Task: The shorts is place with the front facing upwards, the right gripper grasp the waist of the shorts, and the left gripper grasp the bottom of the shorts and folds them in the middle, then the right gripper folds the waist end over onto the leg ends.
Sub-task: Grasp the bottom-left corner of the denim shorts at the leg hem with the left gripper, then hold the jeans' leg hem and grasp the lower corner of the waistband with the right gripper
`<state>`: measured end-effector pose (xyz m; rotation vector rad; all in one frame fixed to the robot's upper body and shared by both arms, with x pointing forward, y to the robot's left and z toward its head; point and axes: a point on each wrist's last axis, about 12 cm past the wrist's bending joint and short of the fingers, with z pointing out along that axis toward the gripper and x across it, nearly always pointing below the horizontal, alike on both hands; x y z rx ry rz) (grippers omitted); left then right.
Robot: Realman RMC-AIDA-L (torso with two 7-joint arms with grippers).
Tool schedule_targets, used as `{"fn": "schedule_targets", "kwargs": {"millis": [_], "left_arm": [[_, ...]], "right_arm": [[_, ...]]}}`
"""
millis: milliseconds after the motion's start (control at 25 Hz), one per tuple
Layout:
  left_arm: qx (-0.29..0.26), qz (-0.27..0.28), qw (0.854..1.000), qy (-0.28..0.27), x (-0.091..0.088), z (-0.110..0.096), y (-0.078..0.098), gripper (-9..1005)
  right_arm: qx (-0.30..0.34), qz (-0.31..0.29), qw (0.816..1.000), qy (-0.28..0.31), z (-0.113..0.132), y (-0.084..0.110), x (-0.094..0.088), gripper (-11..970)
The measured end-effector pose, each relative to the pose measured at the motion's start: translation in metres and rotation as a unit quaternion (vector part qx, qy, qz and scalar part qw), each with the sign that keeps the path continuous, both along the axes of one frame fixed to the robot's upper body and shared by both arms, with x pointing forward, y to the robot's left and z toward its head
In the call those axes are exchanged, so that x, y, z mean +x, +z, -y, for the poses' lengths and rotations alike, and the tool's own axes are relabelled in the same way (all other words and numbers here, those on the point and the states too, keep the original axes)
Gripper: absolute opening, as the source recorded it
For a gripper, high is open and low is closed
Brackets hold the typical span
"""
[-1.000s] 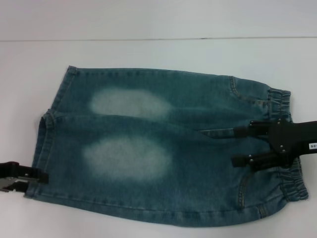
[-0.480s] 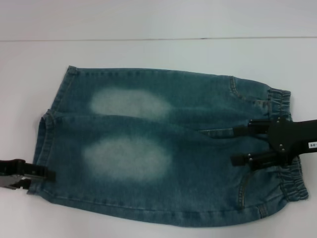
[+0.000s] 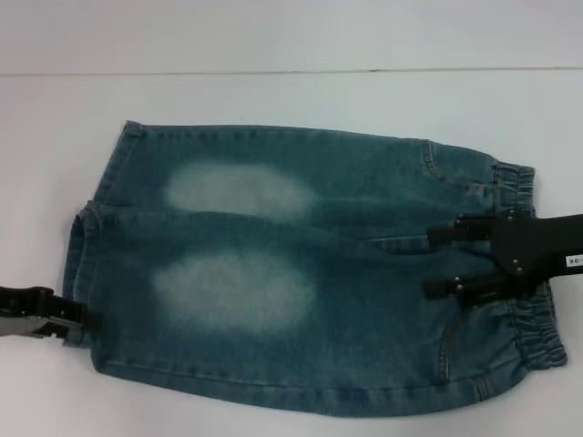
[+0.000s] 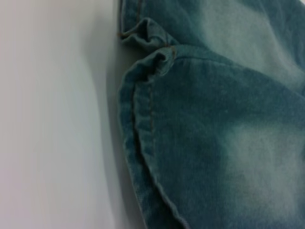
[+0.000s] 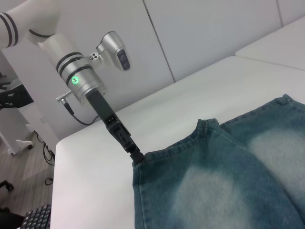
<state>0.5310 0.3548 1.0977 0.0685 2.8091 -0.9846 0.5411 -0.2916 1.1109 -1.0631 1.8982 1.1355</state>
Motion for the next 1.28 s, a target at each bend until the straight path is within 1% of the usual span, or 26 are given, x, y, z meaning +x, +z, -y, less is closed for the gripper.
{"fn": "schedule_targets", "kwargs": {"millis": [120, 320, 520, 600, 760, 880, 1000, 1160, 1280], "left_arm": [[-0.001, 0.003, 1.000, -0.003, 0.001, 0.001, 0.001, 508], [0.005, 0.008, 1.000, -0.005, 0.002, 0.000, 0.001, 258], [0.010, 0.008, 1.000, -0.018, 0.001, 0.002, -0.001, 158], [0.009, 0.008, 1.000, -0.020, 0.001, 0.002, -0.001, 117], [0.006, 0.012, 0.999, -0.033, 0.003, 0.004, 0.003, 37], [0.008, 0.020, 0.999, -0.042, 0.008, 0.006, 0.007, 34], [0.011, 0.029, 0.998, -0.047, 0.012, 0.008, 0.009, 32], [0.013, 0.037, 0.998, -0.050, 0.016, 0.011, 0.011, 32], [0.014, 0.041, 0.998, -0.049, 0.019, 0.011, 0.012, 33]], "right_arm": [[0.006, 0.000, 1.000, 0.005, -0.003, 0.002, 0.001, 956], [0.010, 0.001, 1.000, 0.012, -0.005, 0.006, 0.003, 956], [0.014, 0.001, 1.000, 0.005, -0.003, 0.008, 0.004, 956], [0.018, -0.008, 1.000, -0.004, -0.002, 0.011, 0.007, 955], [0.012, -0.028, 0.999, -0.042, 0.004, 0.029, 0.020, 955], [-0.008, -0.034, 0.998, -0.060, 0.009, 0.043, 0.027, 955], [-0.035, -0.055, 0.995, -0.076, 0.012, 0.052, 0.030, 955], [-0.077, -0.081, 0.990, -0.086, 0.018, 0.055, 0.032, 956], [-0.119, -0.088, 0.986, -0.076, 0.022, 0.056, 0.029, 956]]}}
